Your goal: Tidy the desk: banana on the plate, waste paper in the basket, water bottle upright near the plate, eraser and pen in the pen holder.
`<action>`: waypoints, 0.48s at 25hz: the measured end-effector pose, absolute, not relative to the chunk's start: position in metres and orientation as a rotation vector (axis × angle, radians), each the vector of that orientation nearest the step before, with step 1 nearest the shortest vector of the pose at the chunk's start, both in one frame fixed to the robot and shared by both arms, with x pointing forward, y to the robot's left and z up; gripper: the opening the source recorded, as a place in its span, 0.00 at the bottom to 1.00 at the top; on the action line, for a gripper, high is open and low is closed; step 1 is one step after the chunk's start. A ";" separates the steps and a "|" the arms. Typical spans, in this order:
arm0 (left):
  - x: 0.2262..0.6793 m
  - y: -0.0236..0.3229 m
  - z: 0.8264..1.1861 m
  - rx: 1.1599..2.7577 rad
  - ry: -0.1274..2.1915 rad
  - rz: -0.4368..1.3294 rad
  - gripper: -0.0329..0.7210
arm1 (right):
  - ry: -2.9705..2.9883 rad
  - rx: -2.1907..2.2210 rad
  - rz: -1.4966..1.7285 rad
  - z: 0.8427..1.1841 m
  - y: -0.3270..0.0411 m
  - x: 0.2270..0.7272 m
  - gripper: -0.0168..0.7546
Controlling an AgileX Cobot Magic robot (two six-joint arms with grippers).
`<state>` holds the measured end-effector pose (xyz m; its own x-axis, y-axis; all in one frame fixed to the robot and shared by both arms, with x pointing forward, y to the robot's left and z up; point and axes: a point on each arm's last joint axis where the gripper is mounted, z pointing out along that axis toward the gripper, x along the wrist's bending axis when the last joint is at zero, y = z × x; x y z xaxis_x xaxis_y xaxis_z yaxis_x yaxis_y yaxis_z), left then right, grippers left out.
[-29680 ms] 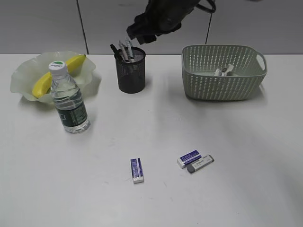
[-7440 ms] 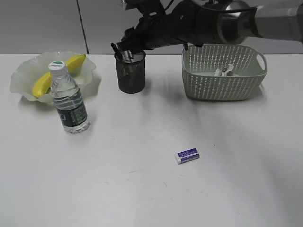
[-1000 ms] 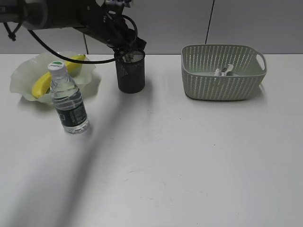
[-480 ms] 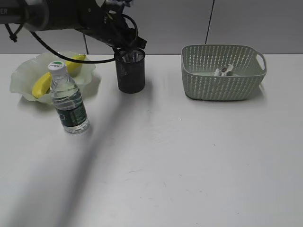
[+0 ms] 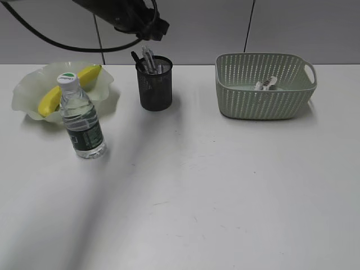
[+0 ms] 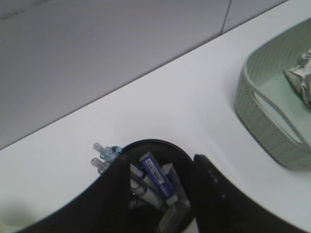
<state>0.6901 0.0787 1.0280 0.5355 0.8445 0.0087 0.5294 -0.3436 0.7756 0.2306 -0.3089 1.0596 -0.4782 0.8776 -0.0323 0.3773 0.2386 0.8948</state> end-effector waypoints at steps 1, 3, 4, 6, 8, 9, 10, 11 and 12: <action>0.684 0.081 1.040 2.039 1.108 0.528 0.47 | 1.971 1.144 1.195 1.060 -0.309 0.231 0.52; 0.672 0.086 1.058 2.079 1.103 0.507 0.47 | 1.971 1.144 1.195 1.060 -0.309 0.231 0.52; 0.665 0.089 1.067 2.114 1.100 0.500 0.47 | 1.971 1.144 1.195 1.060 -0.309 0.231 0.52; 0.650 0.097 1.083 2.197 1.104 0.473 0.47 | 1.970 1.143 1.195 1.060 -0.309 0.231 0.52; 0.634 0.106 1.101 2.271 1.108 0.459 0.46 | 1.970 1.143 1.195 1.060 -0.309 0.231 0.52; 0.626 0.111 1.107 2.316 1.116 0.444 0.46 | 1.970 1.143 1.195 1.060 -0.309 0.231 0.52; 0.617 0.116 1.115 2.357 1.123 0.436 0.45 | 1.970 1.143 1.195 1.060 -0.309 0.231 0.52; 0.609 0.121 1.123 2.386 1.129 0.432 0.45 | 1.970 1.143 1.195 1.060 -0.309 0.231 0.52; 0.600 0.127 1.130 2.420 1.138 0.423 0.44 | 1.970 1.143 1.195 1.060 -0.309 0.231 0.52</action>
<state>0.6003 0.1266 1.1302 0.6167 0.7821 0.0896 0.6506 -0.5705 0.5012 0.2306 -0.3089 1.0596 -0.4782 0.8776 -0.0323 0.3767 0.2382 0.8952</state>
